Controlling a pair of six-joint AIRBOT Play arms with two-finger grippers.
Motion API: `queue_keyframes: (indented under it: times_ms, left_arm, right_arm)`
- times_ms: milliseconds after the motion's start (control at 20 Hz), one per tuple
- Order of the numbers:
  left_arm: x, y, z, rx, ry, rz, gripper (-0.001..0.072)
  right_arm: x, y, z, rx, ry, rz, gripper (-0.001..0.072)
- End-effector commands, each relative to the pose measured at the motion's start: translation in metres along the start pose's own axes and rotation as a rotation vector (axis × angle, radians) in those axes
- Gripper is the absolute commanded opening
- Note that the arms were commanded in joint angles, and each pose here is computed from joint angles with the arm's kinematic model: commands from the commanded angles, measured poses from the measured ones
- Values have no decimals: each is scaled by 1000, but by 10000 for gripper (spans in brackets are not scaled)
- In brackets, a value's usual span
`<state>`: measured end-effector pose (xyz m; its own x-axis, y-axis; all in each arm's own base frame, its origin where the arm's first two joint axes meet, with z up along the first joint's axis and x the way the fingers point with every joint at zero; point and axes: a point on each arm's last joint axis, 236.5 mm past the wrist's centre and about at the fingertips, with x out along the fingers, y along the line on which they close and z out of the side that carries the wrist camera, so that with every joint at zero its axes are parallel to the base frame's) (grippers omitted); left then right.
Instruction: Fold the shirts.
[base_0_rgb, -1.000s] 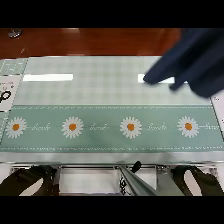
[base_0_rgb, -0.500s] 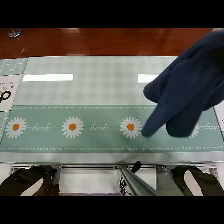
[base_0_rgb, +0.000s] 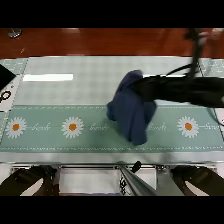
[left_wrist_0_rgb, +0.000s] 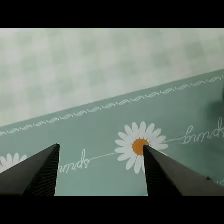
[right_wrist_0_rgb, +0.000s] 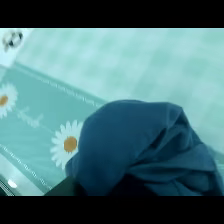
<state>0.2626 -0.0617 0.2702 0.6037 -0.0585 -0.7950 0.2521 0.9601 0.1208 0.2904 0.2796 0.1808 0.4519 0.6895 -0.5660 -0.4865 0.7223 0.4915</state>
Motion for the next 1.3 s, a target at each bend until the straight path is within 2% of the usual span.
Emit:
queue_keyframes:
  times_ms: [0,50,150,250,350,550,650,750,900,1250]
  left_arm:
    - [33,-19,-18,16,83,-57,615]
    - [42,-26,-22,20,102,-77,615]
    - [63,-36,-35,28,147,-108,615]
    - [87,-42,-55,37,216,-115,615]
    - [114,-52,-79,43,280,-138,615]
    - [174,-104,-133,-21,365,-306,615]
    - [194,-127,-163,-84,407,-384,616]
    - [207,-148,-183,-151,424,-452,615]
    - [221,-154,-185,-210,386,-466,615]
    - [258,-168,-154,-315,285,-501,614]
  right_arm:
    - [102,9,-71,-45,206,-38,38]
    - [127,3,-98,-64,286,-53,116]
    - [150,-12,-135,-58,403,-83,580]
    - [138,-34,-140,-53,470,-124,593]
    - [105,-68,-121,-86,471,-213,593]
    - [-9,-165,-76,-94,428,-570,591]
    - [-54,-194,-65,-38,383,-669,590]
    - [-79,-213,-64,19,339,-706,531]
    - [-87,-227,-87,101,365,-697,532]
    - [-56,-212,-140,204,468,-551,532]
